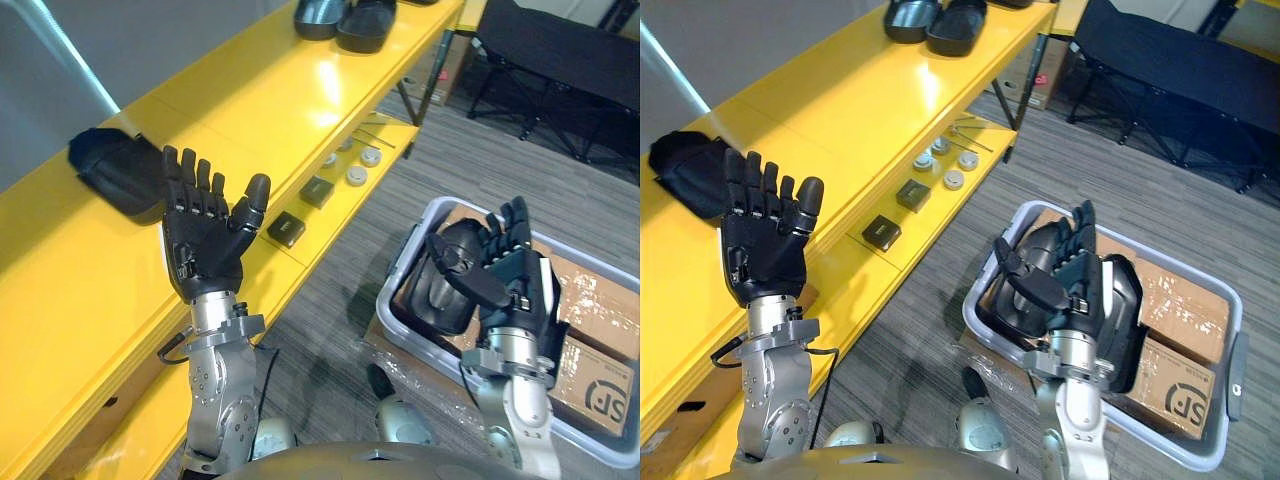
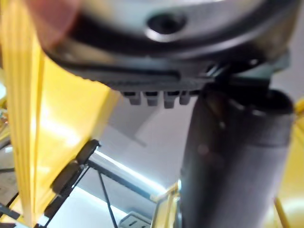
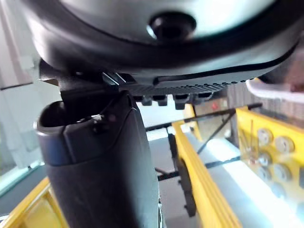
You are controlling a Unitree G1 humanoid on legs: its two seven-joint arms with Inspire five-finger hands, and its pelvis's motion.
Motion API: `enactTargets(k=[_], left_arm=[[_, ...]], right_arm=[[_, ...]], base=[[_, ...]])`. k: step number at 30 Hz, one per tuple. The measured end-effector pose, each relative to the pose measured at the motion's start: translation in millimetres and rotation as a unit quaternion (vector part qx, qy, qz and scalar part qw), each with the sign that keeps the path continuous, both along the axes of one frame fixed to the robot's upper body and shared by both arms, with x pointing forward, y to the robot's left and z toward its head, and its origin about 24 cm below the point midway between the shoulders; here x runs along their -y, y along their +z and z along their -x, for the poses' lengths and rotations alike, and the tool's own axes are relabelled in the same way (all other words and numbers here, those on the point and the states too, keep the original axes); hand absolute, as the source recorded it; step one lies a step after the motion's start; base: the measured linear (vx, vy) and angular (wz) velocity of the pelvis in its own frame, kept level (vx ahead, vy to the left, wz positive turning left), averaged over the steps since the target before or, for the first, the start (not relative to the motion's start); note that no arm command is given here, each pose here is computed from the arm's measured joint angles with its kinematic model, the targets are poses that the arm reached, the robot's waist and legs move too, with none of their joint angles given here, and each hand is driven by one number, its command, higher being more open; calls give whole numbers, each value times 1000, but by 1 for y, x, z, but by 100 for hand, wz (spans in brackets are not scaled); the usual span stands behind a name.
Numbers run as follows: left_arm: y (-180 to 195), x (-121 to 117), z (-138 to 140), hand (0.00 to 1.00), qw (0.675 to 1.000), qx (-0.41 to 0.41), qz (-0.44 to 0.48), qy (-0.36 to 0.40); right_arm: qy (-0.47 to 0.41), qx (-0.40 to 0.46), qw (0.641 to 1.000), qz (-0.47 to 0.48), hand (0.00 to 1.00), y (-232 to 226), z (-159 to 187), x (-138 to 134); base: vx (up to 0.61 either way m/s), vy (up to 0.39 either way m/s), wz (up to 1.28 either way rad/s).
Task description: Walk over and take three plastic housings, then place them on the shelf
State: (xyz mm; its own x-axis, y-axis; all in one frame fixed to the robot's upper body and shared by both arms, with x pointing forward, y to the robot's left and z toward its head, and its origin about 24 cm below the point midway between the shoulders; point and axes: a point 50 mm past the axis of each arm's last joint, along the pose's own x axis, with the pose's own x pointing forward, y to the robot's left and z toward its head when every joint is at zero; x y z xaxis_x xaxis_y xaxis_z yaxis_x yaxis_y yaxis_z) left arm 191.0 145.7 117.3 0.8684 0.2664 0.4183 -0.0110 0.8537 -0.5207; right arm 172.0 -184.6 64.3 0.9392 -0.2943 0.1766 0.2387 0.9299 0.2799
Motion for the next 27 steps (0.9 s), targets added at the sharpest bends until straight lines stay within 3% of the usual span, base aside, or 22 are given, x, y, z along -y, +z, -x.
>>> enactTargets(k=[5, 10, 14, 18, 20, 22, 24, 27], left_arm=[[16, -4, 7, 100, 998, 48, -36, 10], [18, -16, 9, 100, 997, 49, -27, 48], [8, -21, 8, 100, 999, 41, 23, 13], [-20, -25, 7, 100, 996, -10, 86, -12], [-33, -17, 5, 100, 990, -37, 135, -29], [-36, 5, 2, 100, 984, -54, 146, -89], [-30, 16, 0, 100, 981, -38, 140, -127], [-21, 21, 0, 100, 982, -13, 120, -145]], right_arm=[[3, -34, 999, -18, 100, -16, 24, 1], [86, 25, 996, -27, 100, -5, 2, -21], [133, 11, 990, -39, 100, -17, -38, -57], [117, -20, 993, -9, 100, -26, -41, -66], [123, -47, 991, 21, 100, -33, -40, -56], [99, -100, 988, 66, 100, -45, -32, -24], [68, -127, 987, 70, 100, -54, -20, -8], [54, -140, 986, 71, 100, -57, -12, -1]], base=[[-151, 98, -39], [-220, 18, -82], [-85, -300, -35], [-111, -616, -46], [-121, -635, -86], [-69, -455, -45], [2, -249, -25], [-47, -51, -52]])
